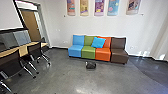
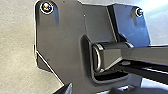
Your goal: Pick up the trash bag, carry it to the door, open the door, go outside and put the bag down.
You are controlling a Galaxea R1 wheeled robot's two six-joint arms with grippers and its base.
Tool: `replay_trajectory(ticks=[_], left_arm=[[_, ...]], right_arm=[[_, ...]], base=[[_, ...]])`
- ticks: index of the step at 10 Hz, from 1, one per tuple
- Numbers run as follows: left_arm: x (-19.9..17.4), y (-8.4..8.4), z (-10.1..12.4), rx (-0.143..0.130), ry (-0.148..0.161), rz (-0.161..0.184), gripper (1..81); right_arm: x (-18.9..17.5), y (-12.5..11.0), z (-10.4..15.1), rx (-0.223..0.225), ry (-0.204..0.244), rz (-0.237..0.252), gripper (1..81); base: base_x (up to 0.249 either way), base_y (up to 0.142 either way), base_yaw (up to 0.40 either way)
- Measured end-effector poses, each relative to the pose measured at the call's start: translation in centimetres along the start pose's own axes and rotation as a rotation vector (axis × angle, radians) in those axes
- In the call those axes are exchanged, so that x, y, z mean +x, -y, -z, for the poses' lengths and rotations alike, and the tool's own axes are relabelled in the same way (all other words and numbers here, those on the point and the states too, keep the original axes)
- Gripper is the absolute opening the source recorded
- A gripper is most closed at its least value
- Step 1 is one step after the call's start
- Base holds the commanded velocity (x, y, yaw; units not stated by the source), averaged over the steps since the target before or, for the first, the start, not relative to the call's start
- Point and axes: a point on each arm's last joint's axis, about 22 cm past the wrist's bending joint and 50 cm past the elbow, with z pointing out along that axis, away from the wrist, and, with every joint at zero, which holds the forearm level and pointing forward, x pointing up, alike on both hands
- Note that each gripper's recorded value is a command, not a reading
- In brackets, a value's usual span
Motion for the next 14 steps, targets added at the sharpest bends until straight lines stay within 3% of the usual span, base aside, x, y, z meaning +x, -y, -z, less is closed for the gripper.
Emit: replay_trajectory(ticks=[14], left_arm=[[0.1, 0.0, 0.0, 0.000, -0.001, -0.001, 81.1]], right_arm=[[0.5, -0.1, 0.0, -0.003, -0.006, 0.002, 81.1]], base=[[0.151, 0.000, 0.000]])
